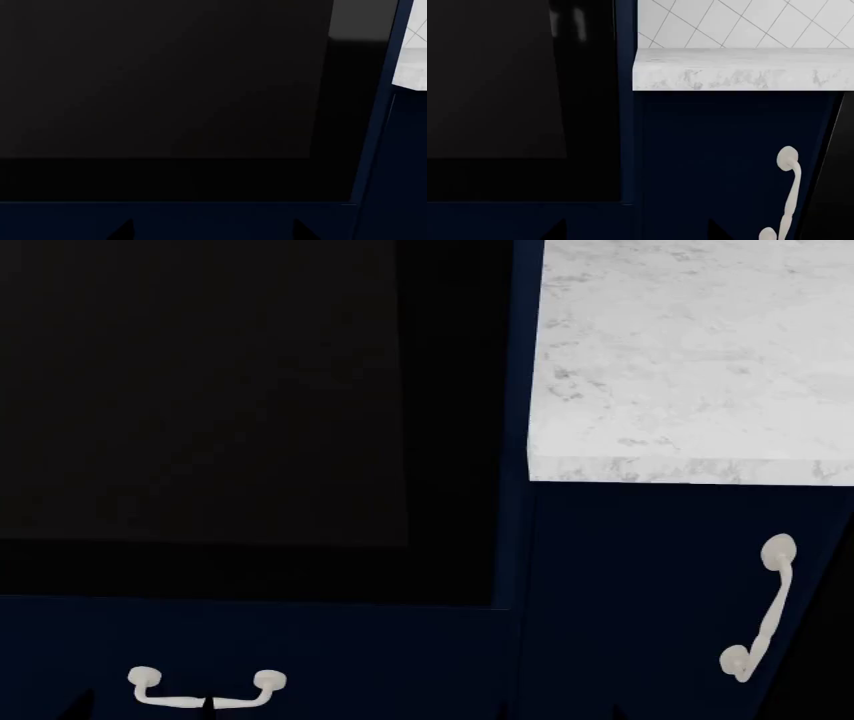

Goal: Press the start button on the microwave

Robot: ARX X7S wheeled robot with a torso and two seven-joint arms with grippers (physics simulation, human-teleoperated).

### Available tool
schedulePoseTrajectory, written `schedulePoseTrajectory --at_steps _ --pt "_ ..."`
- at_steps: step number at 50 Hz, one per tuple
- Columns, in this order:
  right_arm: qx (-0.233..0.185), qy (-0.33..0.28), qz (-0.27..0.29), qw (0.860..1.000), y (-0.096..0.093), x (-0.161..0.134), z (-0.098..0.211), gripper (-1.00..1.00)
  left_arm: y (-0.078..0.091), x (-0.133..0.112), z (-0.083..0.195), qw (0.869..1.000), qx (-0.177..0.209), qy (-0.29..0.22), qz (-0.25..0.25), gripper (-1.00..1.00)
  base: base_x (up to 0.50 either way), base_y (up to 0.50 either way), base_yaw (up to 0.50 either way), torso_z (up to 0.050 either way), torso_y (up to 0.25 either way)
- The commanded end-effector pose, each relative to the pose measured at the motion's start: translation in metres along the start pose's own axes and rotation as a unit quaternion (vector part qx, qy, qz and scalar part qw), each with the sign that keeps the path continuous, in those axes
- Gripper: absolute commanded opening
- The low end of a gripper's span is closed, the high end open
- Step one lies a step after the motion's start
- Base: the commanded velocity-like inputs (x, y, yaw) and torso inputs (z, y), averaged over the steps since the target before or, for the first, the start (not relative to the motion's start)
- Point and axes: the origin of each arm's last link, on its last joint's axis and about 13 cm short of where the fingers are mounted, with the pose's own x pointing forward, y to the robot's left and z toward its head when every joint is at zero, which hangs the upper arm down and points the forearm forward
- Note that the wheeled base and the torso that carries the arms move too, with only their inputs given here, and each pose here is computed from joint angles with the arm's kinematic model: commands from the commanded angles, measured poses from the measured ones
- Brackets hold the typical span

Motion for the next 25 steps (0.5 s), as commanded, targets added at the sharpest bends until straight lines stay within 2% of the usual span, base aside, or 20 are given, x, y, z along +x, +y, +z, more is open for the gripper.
schedulePoseTrajectory --at_steps 1,23,25 --pt "0.000 0.000 0.000 1.000 0.0005 0.0002 -0.0001 1.00 0.0001 0.0002 -0.0001 1.000 0.000 0.000 0.000 1.00 0.00 0.00 0.00 0.000 0.000" --pt "-0.002 -0.001 -0.012 1.000 0.0053 0.0018 0.0020 1.00 0.0071 -0.0011 0.0042 1.000 -0.001 -0.007 0.006 1.00 0.00 0.00 0.00 0.000 0.000" --pt "0.001 -0.001 -0.012 1.000 0.0053 0.0015 0.0021 1.00 0.0074 -0.0013 0.0044 1.000 -0.002 -0.007 0.007 1.00 0.00 0.49 0.00 0.000 0.000"
